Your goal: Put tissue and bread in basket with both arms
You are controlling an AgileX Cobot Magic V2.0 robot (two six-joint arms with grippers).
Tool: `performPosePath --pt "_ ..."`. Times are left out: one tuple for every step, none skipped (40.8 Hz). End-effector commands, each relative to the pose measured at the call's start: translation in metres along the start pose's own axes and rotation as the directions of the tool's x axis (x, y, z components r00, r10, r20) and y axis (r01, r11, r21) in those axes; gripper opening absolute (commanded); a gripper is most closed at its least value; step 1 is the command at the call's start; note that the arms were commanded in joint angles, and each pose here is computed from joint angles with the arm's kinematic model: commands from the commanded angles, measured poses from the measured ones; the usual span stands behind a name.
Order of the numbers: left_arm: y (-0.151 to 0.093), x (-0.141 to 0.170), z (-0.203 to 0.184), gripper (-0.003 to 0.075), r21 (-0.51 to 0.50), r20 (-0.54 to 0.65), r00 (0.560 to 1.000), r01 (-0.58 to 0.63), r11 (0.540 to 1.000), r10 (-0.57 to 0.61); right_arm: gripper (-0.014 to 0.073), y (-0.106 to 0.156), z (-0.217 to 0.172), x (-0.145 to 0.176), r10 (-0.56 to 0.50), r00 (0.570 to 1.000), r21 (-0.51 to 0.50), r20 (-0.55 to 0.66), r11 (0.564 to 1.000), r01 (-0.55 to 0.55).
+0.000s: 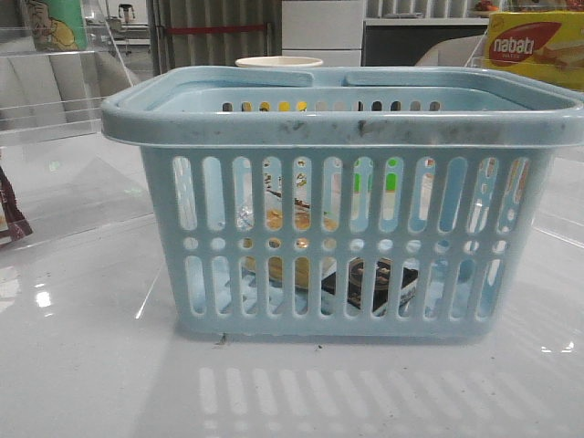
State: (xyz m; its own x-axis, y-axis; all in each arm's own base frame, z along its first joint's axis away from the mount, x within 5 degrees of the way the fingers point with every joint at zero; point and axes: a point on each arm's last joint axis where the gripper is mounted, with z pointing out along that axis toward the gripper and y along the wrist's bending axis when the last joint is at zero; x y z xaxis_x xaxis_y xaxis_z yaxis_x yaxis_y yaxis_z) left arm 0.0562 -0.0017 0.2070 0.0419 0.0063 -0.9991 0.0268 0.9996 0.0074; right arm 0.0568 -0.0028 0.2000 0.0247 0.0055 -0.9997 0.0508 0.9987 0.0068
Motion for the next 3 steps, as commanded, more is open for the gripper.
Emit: performPosePath --pt "0.0003 -0.0095 -0.0019 0.0091 0.001 0.106 0.994 0.009 1.0 -0.009 0.0055 -0.0008 -0.002 -0.0093 -0.003 0.994 0.011 0.112 1.0 0.002" --pt "0.0003 -0.0095 -0.0019 0.0091 0.001 0.106 0.994 0.009 1.0 -0.009 0.0055 -0.0008 -0.002 -0.0093 -0.003 0.994 0.011 0.112 1.0 0.002" --pt "0.0003 -0.0095 -0.0019 0.0091 0.001 0.106 0.994 0.009 1.0 -0.009 0.0055 -0.0008 -0.002 -0.0093 -0.003 0.994 0.011 0.112 1.0 0.002"
